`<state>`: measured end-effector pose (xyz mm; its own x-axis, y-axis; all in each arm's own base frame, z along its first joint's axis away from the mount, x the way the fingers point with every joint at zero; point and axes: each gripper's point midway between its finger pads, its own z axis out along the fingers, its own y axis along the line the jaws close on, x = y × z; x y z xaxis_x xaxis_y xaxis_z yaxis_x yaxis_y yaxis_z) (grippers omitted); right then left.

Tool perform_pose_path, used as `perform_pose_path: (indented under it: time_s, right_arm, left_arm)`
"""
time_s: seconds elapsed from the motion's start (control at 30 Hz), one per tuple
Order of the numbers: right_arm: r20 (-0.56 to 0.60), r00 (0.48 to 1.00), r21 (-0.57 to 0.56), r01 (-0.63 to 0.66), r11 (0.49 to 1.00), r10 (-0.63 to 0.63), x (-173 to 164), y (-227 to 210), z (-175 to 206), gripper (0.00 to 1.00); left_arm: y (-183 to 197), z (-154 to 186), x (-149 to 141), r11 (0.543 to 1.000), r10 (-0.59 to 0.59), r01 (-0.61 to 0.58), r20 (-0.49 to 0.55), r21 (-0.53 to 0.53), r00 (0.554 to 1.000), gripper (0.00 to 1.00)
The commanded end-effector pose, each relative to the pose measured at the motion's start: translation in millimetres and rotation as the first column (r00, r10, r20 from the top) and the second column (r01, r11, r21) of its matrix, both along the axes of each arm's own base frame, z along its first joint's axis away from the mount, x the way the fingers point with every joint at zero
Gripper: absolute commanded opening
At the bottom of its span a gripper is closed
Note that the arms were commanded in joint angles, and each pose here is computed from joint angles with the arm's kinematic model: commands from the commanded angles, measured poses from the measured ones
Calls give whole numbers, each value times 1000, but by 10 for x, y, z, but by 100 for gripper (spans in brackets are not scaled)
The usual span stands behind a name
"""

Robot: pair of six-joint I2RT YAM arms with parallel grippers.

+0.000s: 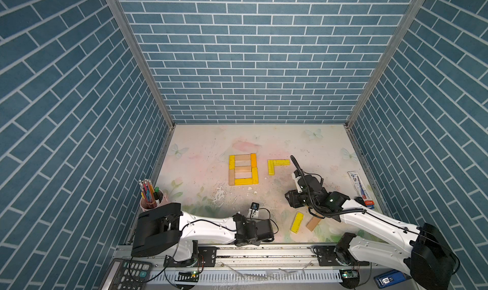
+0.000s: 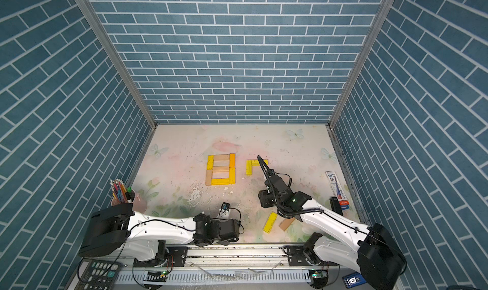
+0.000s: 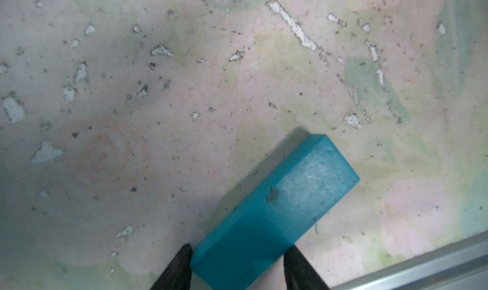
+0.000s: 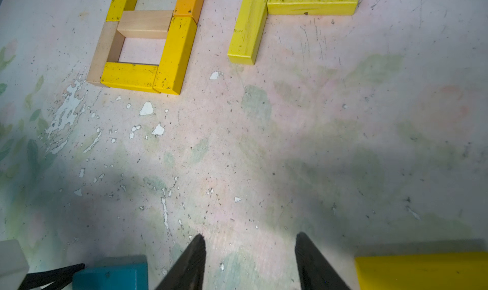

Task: Assemble the number 8 with building blocks
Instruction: Move the building block to the center of the board.

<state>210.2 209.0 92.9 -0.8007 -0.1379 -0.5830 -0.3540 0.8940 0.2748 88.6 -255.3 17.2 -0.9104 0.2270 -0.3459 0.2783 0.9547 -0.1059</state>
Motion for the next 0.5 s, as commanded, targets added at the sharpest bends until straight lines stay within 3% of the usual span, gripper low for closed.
perform_pose_path:
  time_s: [0.0,0.47]
  right_arm:
    - [-19,998,-13,56,998,-57,-34,-98,-54,56]
    - [1,989,-79,150,986,-151,-18,-335,-39,55]
  left_arm:
    - [-48,-26,67,998,52,-52,1,-19,999,56]
    - [-421,31,602,998,9,-8,21,-60,1000,57]
